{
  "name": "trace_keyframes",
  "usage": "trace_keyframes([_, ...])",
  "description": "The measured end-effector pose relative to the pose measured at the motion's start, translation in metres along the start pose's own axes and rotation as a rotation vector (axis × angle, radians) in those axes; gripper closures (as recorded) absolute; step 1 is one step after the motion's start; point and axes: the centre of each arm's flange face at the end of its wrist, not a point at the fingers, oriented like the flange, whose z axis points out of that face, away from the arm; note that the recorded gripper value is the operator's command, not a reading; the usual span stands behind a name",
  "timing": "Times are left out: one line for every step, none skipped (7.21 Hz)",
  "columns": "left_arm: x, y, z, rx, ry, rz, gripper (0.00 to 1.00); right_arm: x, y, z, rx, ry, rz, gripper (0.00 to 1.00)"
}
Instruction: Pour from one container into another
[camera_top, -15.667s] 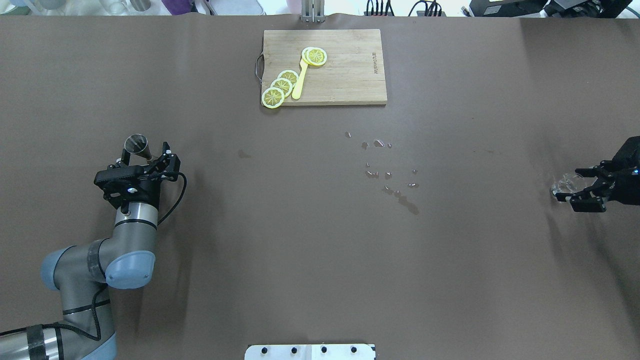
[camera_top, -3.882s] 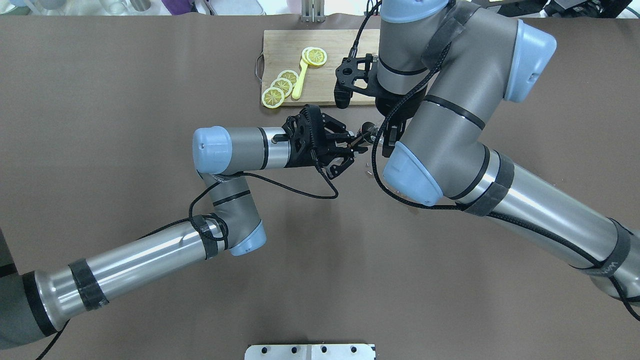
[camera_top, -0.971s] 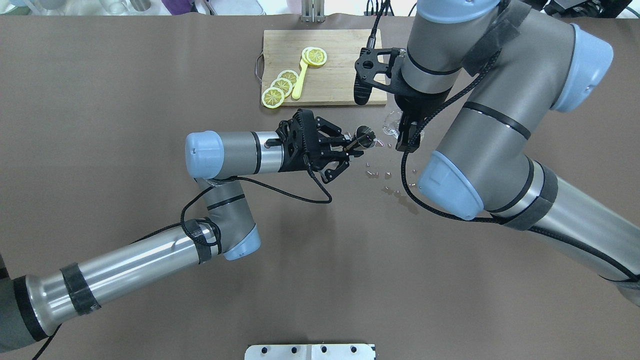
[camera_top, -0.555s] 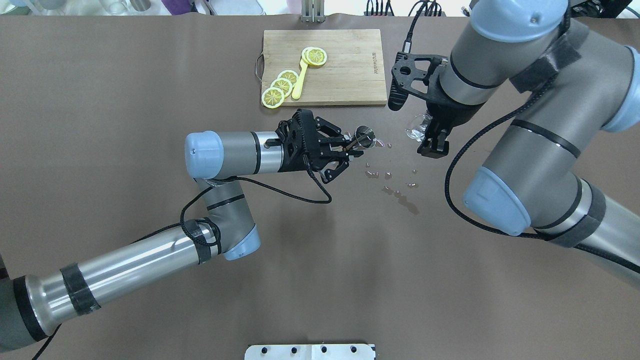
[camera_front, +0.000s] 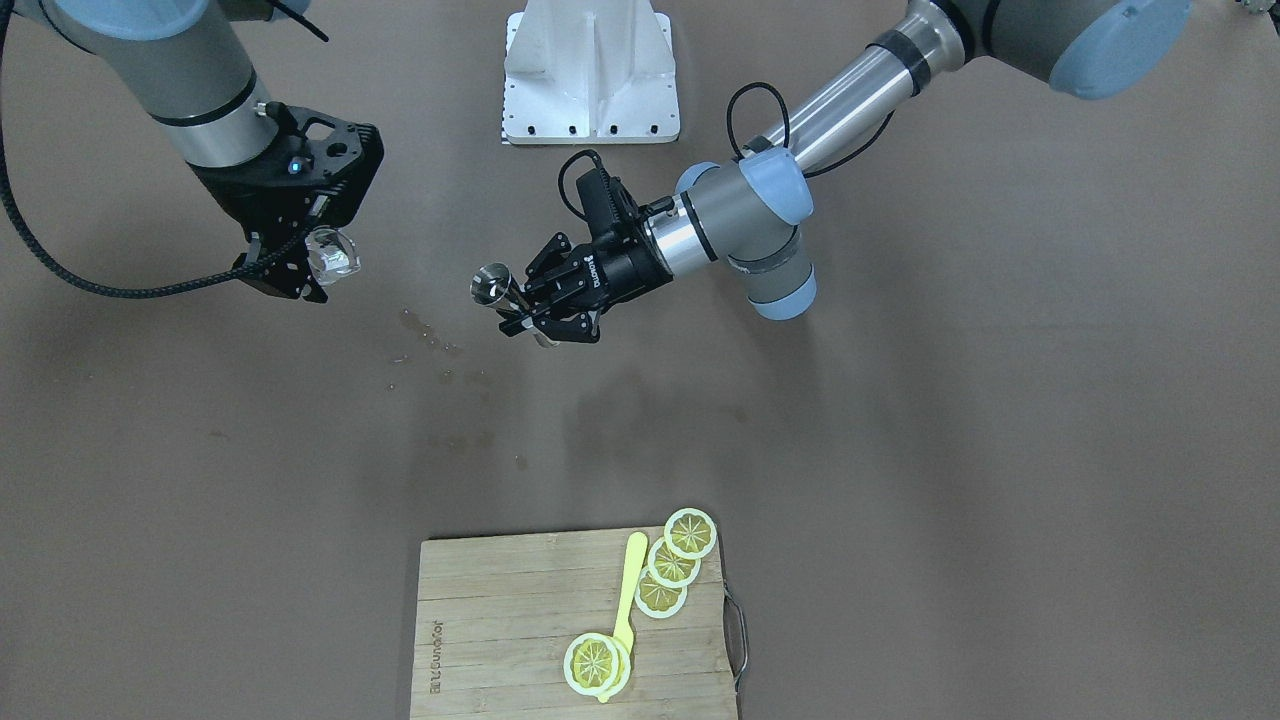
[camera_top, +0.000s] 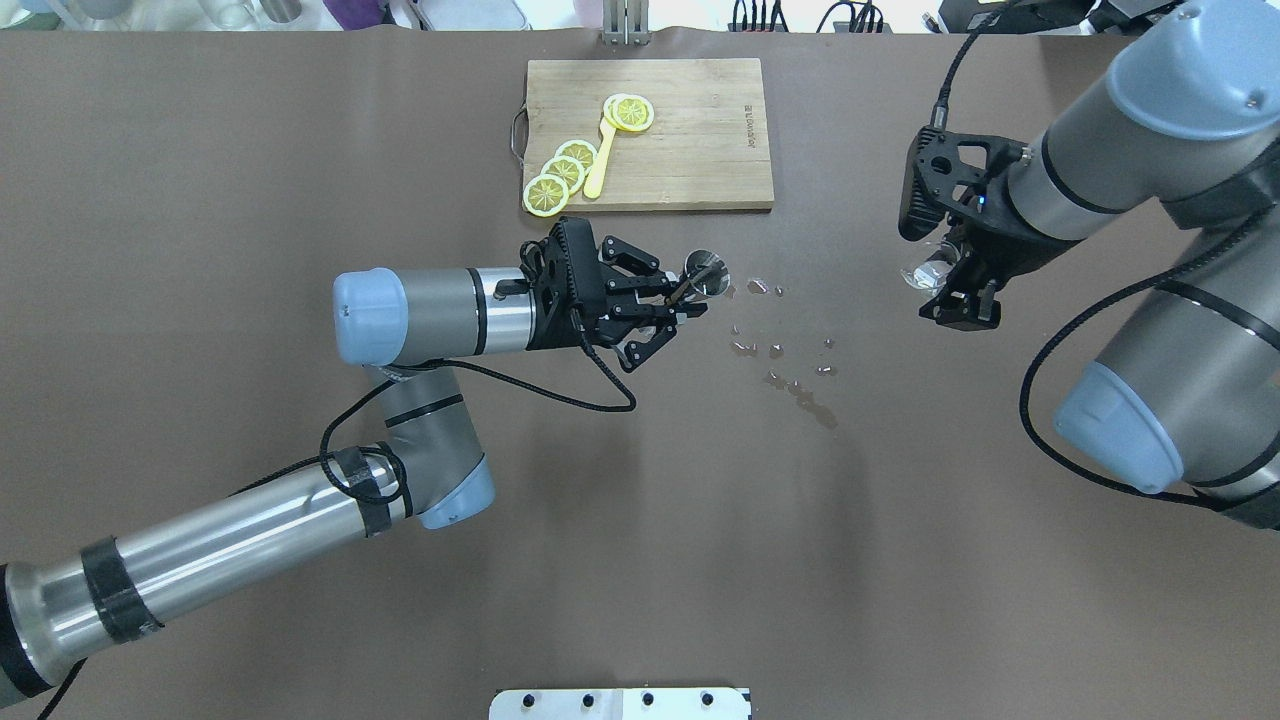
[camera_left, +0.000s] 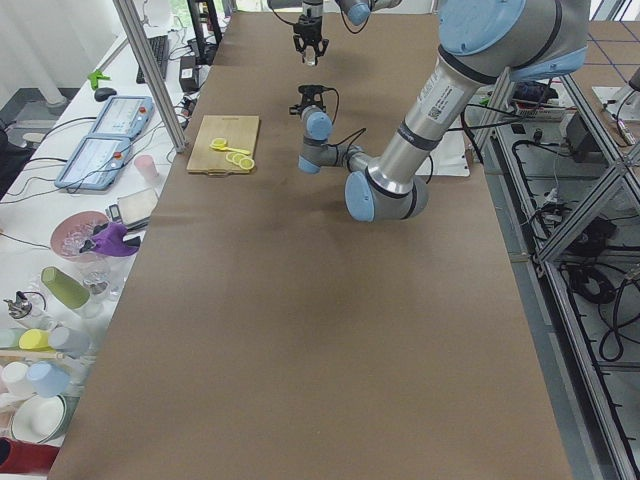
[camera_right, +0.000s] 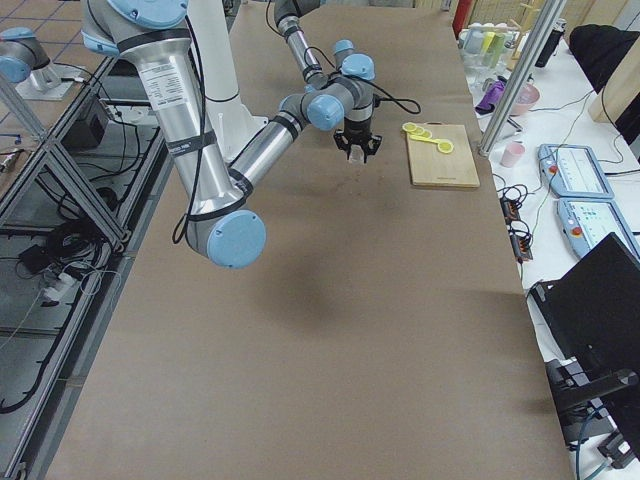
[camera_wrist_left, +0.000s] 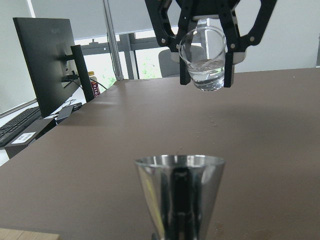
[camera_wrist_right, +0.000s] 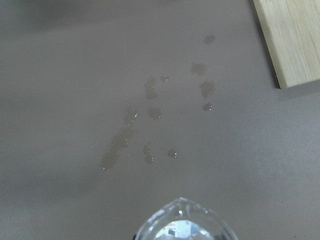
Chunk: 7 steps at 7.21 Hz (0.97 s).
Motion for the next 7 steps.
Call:
trace_keyframes([0.000,0.004,-0.016,0.008,-0.020,-0.021,1.00,0.002,0.030,0.007,0.026,0.004,0.000,1.00])
trace_keyframes([0.000,0.008,-0.034,0.020,-0.054,-0.048,1.00,0.006,0.062,0.011,0.053,0.007,0.005,1.00])
trace_keyframes([0.000,0.010,-0.052,0.036,-0.092,-0.082,1.00,0.011,0.095,0.017,0.082,0.007,0.013,1.00])
trace_keyframes([-0.002,0.012,-0.070,0.057,-0.149,-0.113,1.00,0.018,0.129,0.024,0.120,0.007,0.026,1.00])
trace_keyframes([-0.003,0.014,-0.089,0.079,-0.212,-0.140,1.00,0.026,0.161,0.035,0.163,0.005,0.043,1.00])
trace_keyframes([-0.002,0.015,-0.112,0.103,-0.265,-0.174,1.00,0.033,0.194,0.049,0.210,0.008,0.058,1.00])
trace_keyframes([0.000,0.016,-0.135,0.119,-0.312,-0.205,1.00,0.036,0.223,0.062,0.255,0.016,0.066,1.00])
